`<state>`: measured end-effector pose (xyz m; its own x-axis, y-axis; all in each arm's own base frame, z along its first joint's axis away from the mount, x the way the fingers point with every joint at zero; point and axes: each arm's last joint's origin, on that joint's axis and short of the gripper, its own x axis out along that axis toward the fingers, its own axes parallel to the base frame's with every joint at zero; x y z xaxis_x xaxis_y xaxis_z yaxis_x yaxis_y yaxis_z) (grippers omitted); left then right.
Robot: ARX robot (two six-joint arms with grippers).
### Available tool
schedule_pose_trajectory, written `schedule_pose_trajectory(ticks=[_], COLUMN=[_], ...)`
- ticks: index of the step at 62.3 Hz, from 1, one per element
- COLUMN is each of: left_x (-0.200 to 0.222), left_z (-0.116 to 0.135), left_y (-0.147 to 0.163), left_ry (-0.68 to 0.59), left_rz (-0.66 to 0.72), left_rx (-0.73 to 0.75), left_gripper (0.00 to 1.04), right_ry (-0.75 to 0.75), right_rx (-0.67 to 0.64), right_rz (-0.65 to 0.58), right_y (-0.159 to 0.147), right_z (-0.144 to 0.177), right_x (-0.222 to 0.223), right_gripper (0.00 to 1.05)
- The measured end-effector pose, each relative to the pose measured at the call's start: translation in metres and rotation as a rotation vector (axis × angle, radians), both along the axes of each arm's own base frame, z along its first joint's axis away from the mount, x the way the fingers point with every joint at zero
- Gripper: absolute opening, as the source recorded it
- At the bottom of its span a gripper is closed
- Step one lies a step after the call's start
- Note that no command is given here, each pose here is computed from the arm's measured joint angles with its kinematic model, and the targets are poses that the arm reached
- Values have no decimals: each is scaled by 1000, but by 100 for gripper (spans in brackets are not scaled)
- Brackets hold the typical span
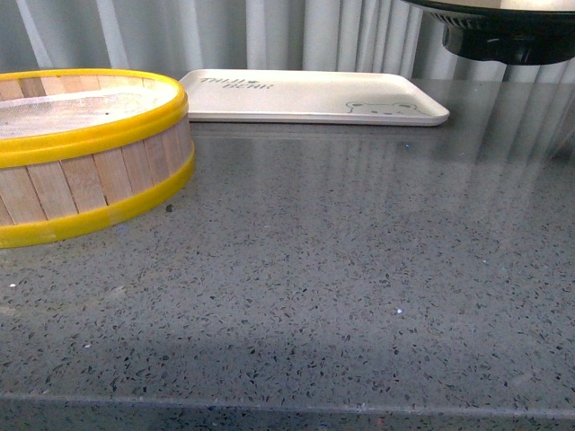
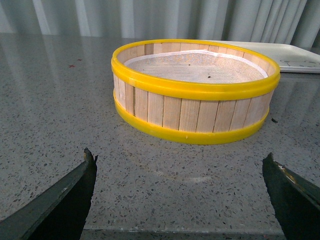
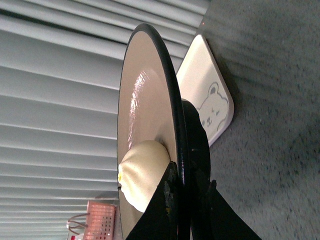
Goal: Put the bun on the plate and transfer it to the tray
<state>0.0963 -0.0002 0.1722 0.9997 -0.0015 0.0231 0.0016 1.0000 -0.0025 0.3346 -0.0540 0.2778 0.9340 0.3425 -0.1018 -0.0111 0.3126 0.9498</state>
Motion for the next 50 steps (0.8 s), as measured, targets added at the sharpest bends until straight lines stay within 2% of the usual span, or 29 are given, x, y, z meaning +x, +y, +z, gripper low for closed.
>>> schedule_pose_trajectory(ticks=[8, 18, 30, 50], left_x=[0, 0, 0, 0], left_z=[0, 0, 0, 0], left_y=[0, 0, 0, 0], left_ry=[0, 0, 0, 0], left_rz=[0, 0, 0, 0], left_rx=[0, 0, 0, 0], left_gripper=[98, 98, 98, 98], right_ry=[36, 76, 90, 161], right_rx=[26, 42, 52, 46], right_rz=[1, 39, 82, 145], right_y=[-2, 11, 28, 59], right_z=[8, 16, 19, -13], right_x=[54, 105, 142, 175], right_gripper=[3, 3, 3, 3])
